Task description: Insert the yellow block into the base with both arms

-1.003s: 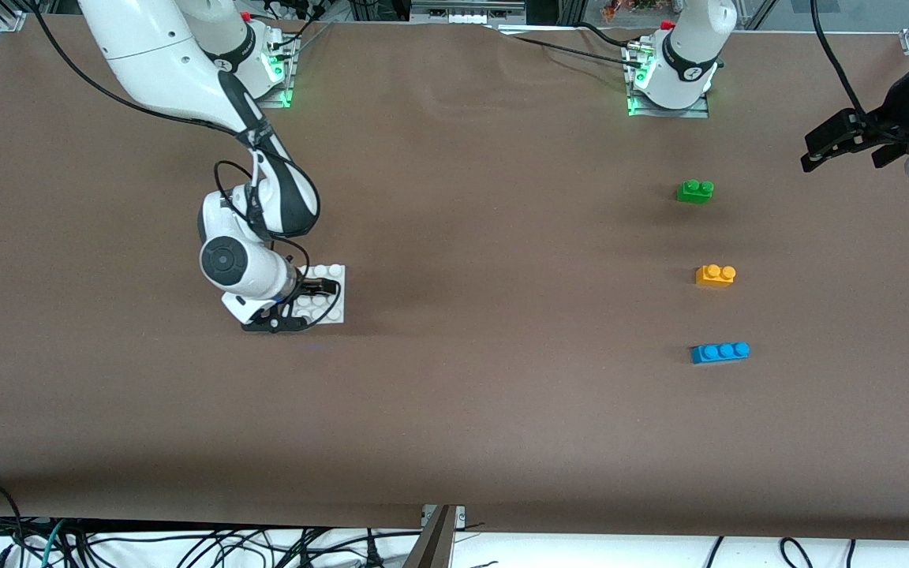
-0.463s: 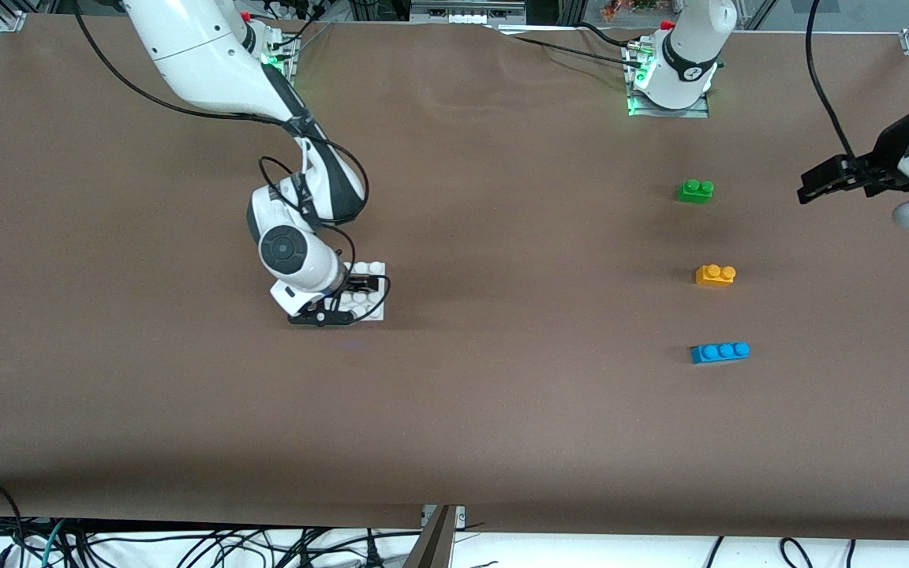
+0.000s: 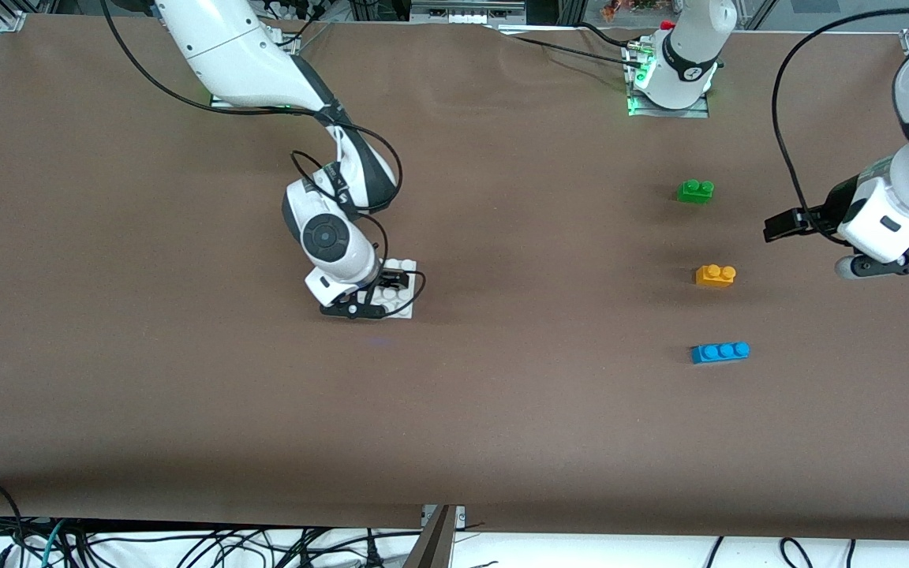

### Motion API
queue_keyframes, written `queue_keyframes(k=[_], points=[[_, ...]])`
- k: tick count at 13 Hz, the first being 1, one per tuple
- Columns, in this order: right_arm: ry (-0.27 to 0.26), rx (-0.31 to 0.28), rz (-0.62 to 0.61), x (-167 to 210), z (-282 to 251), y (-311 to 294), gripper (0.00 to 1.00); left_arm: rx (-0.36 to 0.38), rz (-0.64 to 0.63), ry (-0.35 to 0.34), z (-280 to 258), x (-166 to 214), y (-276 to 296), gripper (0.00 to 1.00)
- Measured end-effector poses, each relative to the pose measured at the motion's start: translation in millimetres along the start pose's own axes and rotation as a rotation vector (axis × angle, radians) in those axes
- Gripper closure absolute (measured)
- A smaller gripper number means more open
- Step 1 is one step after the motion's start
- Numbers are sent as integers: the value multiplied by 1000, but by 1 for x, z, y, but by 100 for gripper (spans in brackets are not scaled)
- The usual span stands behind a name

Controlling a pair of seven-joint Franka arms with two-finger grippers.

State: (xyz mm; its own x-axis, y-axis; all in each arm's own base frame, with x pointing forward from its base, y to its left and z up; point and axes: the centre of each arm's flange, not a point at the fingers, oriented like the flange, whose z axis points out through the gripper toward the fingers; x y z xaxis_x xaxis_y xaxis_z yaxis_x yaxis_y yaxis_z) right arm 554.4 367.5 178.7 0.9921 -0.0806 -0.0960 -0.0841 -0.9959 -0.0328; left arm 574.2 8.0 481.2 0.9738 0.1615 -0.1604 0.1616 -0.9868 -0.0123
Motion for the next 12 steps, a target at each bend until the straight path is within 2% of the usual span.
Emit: queue_keyframes(k=[8, 12], points=[[25, 22, 4, -46, 4, -80, 0, -5, -42, 4, 123, 5, -24, 0], [25, 53, -22, -58, -3, -102, 0, 0, -3, -41, 184, 11, -36, 0]])
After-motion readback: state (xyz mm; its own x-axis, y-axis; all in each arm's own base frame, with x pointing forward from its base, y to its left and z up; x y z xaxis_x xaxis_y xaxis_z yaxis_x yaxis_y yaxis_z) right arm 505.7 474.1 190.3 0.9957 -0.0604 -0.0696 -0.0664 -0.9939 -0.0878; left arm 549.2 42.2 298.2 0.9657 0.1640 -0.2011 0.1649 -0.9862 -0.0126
